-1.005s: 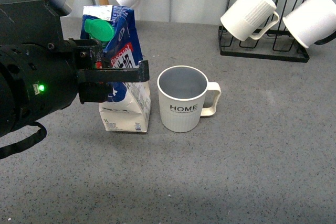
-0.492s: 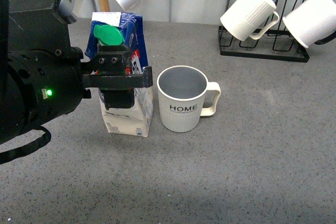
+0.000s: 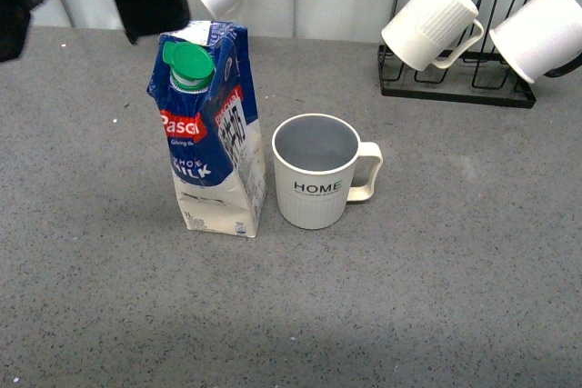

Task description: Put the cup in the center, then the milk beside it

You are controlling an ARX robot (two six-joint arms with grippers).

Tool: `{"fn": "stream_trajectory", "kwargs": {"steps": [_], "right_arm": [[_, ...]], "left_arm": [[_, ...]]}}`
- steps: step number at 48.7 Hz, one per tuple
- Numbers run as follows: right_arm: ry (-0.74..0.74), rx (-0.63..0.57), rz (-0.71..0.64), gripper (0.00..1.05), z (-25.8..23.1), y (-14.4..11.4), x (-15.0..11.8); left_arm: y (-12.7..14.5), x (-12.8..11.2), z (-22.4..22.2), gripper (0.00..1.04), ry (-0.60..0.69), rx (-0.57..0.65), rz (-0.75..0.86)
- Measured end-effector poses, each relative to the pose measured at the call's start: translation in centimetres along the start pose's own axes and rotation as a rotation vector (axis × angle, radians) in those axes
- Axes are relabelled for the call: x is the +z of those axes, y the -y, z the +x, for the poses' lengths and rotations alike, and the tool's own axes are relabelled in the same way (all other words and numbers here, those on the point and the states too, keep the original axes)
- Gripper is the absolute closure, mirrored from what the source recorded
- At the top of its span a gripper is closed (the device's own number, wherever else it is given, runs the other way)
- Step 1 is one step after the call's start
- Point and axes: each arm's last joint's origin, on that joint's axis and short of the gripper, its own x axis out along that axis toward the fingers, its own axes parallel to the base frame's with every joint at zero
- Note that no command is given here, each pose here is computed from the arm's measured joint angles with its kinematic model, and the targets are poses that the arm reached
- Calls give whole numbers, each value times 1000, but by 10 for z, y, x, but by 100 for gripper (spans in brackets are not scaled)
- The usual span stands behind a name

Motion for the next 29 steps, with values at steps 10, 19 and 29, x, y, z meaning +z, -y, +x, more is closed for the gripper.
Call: {"fn": "stream_trajectory", "kwargs": {"steps": [10,19,29], "right_arm": [[0,0,0,9,0,0,0],[0,0,0,9,0,0,0],[0,0,0,9,0,0,0]], "left_arm": [[-20,-1,-15,26,173,50,92],[-47,-7,-46,61,210,62,150],[-66,-18,-71,101,204,67,161]]}}
